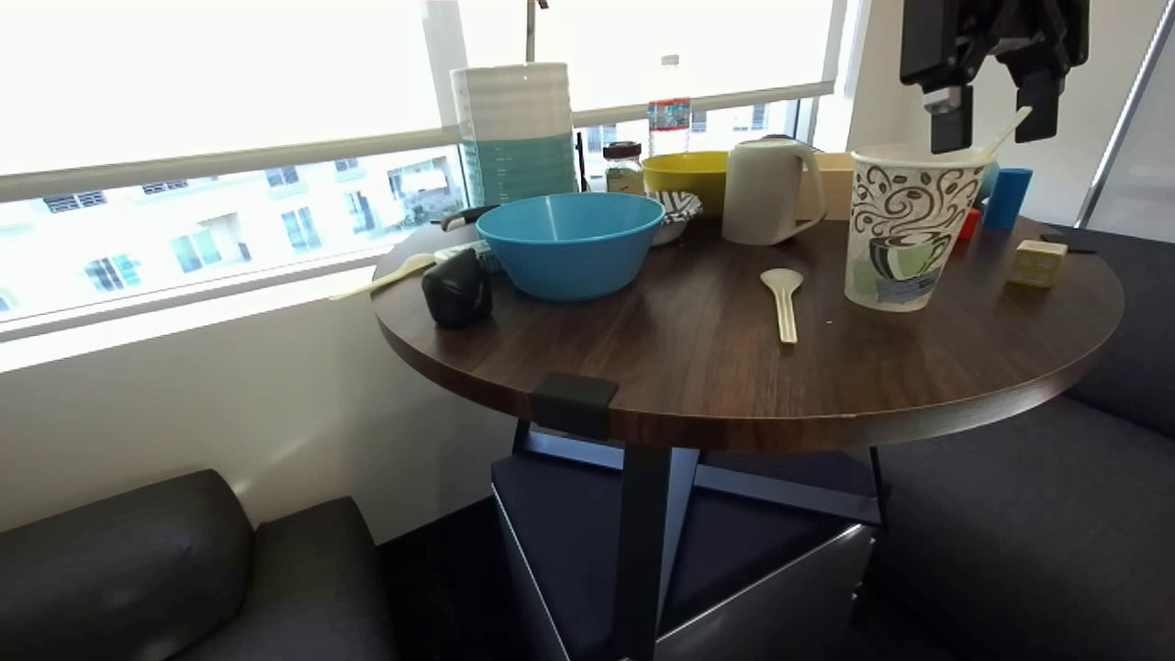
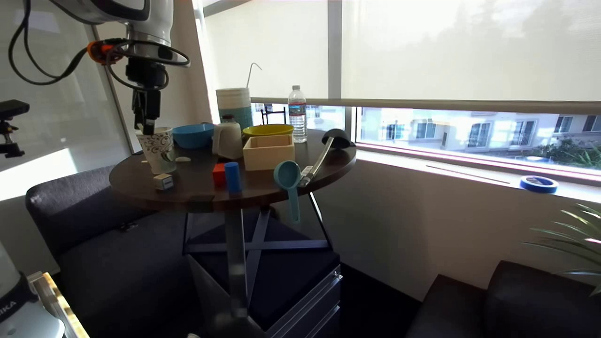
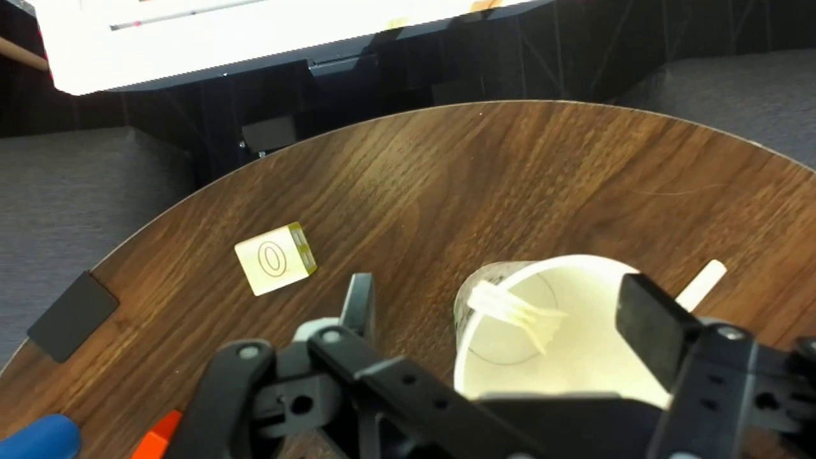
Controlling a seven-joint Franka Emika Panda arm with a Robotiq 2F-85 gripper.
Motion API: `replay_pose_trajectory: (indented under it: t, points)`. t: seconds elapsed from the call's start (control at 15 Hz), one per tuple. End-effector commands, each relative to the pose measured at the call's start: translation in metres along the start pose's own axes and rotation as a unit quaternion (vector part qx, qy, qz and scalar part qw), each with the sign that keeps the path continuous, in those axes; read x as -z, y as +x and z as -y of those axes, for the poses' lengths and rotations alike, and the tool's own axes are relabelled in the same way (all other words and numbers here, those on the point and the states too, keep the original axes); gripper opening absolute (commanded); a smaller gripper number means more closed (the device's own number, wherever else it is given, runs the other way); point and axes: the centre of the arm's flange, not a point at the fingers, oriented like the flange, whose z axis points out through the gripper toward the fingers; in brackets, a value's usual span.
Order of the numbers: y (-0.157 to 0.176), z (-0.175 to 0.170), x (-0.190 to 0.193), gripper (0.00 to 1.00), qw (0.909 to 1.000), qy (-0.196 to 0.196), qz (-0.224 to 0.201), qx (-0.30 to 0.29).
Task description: Remove the spoon from the cup, then put the fork on the cup
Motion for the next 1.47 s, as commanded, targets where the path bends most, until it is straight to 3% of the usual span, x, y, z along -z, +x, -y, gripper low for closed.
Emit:
replay_pose_trajectory:
  t: [0.0, 0.07, 0.13, 0.2, 0.4, 0.73, 1.4]
  points:
    - [-0.013, -0.005, 0.003, 0.69, 0.9989, 0.022, -0.018, -0.038]
    - [-0.014, -0.007, 0.006, 0.60, 0.9985, 0.023, -0.021, -0.045]
    - [-0.015, -0.009, 0.009, 0.70, 0.9982, 0.021, -0.025, -0.050]
    - [-0.016, -0.010, 0.012, 0.71, 0.9979, 0.022, -0.028, -0.053]
    - [-0.017, -0.013, 0.017, 0.37, 0.9974, 0.022, -0.033, -0.061]
    - [-0.017, -0.014, 0.020, 0.02, 0.9973, 0.024, -0.035, -0.060]
    - [-0.017, -0.016, 0.029, 0.01, 0.9968, 0.037, -0.046, -0.054]
